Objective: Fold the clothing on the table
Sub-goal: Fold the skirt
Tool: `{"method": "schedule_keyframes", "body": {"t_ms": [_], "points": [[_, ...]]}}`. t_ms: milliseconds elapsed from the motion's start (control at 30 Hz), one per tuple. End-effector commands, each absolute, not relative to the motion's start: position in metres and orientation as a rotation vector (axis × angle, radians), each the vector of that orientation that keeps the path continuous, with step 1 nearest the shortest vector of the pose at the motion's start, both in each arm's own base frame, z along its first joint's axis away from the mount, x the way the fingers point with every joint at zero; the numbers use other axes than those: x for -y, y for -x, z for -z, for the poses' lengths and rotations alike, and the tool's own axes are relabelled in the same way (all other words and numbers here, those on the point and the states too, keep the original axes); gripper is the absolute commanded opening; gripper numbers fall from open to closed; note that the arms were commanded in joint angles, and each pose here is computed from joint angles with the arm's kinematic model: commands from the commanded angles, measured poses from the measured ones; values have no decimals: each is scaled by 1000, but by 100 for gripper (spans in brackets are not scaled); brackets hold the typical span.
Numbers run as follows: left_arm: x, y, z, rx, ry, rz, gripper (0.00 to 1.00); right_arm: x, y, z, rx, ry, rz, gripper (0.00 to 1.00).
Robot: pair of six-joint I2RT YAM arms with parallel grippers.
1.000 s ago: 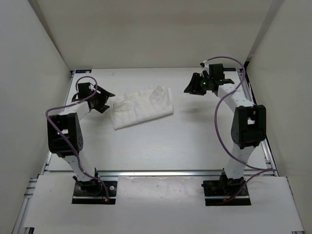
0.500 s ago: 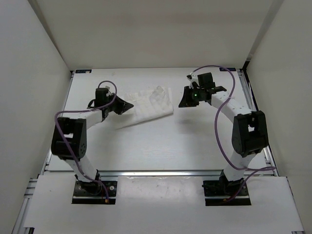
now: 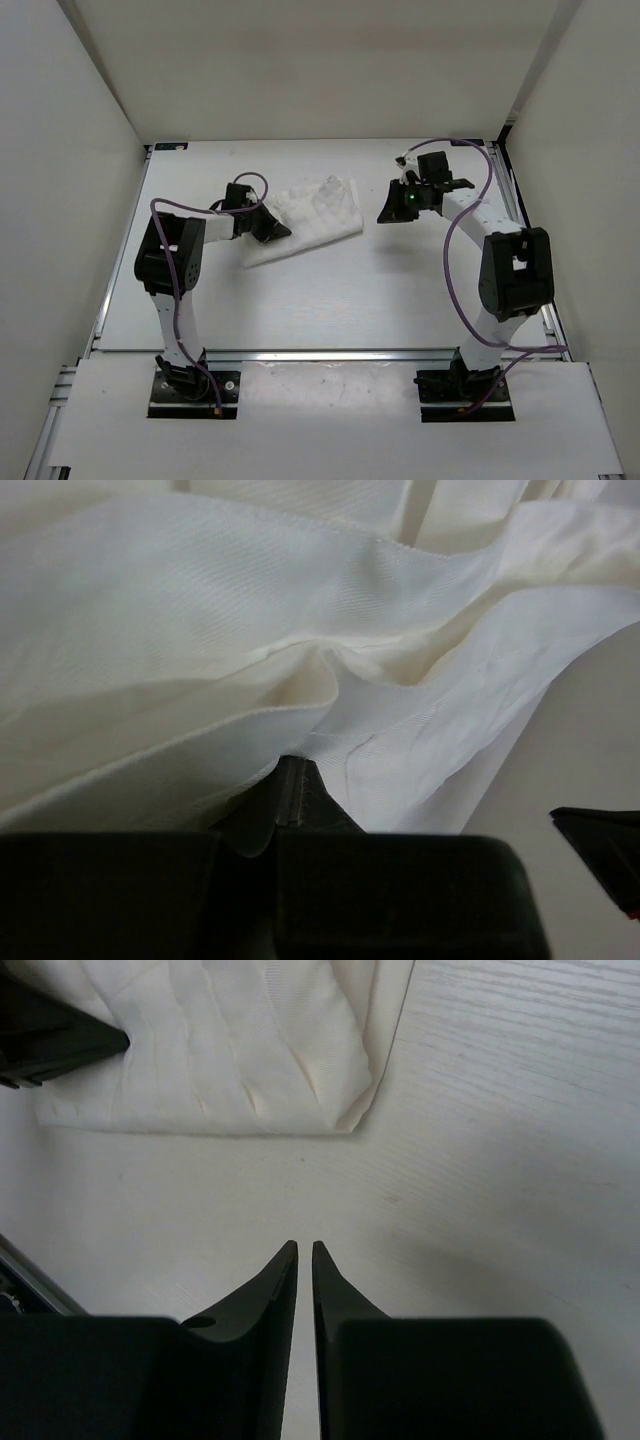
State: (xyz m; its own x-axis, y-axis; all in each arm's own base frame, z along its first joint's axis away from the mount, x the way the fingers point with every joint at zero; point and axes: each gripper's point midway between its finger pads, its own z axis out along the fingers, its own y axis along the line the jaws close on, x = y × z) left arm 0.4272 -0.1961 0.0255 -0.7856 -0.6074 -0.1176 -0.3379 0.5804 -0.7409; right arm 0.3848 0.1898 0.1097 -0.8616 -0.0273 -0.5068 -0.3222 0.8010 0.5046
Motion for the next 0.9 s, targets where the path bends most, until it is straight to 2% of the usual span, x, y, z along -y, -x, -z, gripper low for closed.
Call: {"method": "schedule_keyframes", "body": {"t_ms": [0, 200, 367, 533, 667, 867], "points": [[210, -392, -12, -2644, 600, 939, 0, -183, -385, -135, -2438, 264, -823, 16], [217, -332, 6, -2879, 384, 744, 0, -164, -388, -138, -2437, 194, -814, 19], [219, -279, 19, -3027, 200, 658, 0, -148, -383, -136, -2449, 157, -801, 36], [215, -227, 28, -3123, 11, 587, 0, -141, -369, -126, -2485, 144, -800, 42], [206, -234, 15, -3058, 104, 628, 0, -140, -360, -117, -2500, 157, -805, 44], [191, -292, -81, -2762, 261, 749, 0, -147, -358, -112, -2487, 196, -905, 48]]}}
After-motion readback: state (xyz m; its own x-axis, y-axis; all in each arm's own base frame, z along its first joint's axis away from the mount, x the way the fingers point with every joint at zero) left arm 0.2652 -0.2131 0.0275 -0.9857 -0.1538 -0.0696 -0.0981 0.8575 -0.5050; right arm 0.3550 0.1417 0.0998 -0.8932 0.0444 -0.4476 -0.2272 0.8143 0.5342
